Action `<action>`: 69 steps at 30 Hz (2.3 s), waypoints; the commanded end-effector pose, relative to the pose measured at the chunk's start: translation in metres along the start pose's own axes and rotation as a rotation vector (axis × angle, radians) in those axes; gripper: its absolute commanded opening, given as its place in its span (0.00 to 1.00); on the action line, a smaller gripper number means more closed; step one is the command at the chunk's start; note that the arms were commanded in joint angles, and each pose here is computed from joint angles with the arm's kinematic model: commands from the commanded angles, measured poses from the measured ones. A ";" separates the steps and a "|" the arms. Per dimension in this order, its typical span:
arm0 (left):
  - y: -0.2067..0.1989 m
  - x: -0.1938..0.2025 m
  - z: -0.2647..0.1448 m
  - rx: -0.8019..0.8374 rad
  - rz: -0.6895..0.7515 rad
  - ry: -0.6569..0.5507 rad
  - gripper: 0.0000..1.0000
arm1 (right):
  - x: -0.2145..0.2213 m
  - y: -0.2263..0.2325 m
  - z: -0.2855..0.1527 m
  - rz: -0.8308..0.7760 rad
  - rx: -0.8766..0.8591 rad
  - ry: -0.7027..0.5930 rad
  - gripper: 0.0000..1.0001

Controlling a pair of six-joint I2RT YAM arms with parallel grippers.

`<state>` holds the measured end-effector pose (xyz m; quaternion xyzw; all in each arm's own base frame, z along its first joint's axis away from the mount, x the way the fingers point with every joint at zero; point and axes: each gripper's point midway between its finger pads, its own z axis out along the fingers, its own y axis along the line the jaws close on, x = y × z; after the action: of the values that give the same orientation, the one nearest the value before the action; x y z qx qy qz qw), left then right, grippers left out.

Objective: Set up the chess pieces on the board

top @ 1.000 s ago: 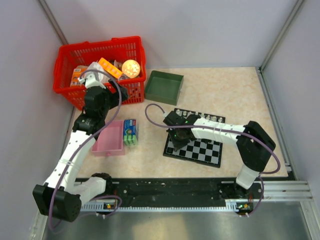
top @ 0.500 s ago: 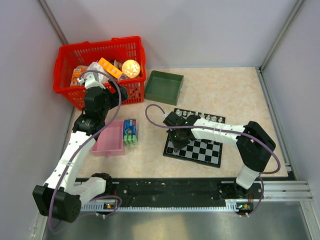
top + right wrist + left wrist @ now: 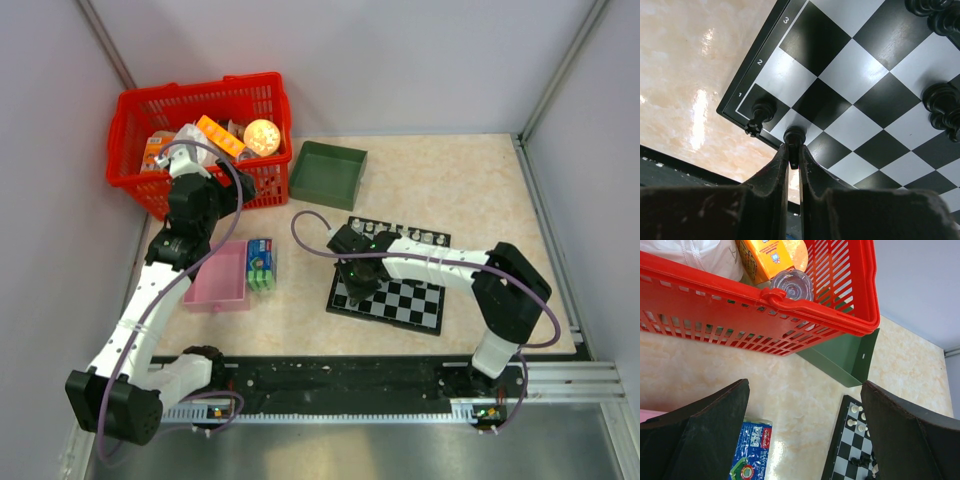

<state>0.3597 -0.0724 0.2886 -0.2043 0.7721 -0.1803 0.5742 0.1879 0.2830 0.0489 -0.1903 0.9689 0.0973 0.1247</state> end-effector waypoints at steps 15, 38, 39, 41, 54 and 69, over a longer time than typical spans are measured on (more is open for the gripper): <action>-0.006 -0.013 -0.001 0.024 -0.017 -0.050 0.98 | -0.021 0.021 -0.017 -0.032 -0.075 -0.080 0.32; -0.005 -0.013 0.000 0.015 -0.013 -0.049 0.98 | -0.033 -0.009 -0.020 0.083 -0.105 -0.104 0.17; -0.005 -0.014 0.001 0.014 -0.012 -0.051 0.98 | -0.032 -0.011 -0.017 0.087 -0.095 -0.099 0.15; -0.004 -0.014 0.001 0.012 -0.010 -0.049 0.98 | -0.026 -0.014 -0.012 0.089 -0.078 -0.077 0.14; -0.004 -0.013 0.003 0.010 -0.010 -0.043 0.98 | -0.009 0.001 0.007 0.046 -0.085 -0.002 0.11; -0.005 -0.013 0.002 0.013 -0.009 -0.045 0.98 | -0.043 -0.016 -0.017 0.044 0.006 -0.119 0.12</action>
<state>0.3613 -0.0728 0.2850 -0.2043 0.7752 -0.1782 0.5706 0.2059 0.2736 0.0433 -0.1692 0.9717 0.1023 0.1296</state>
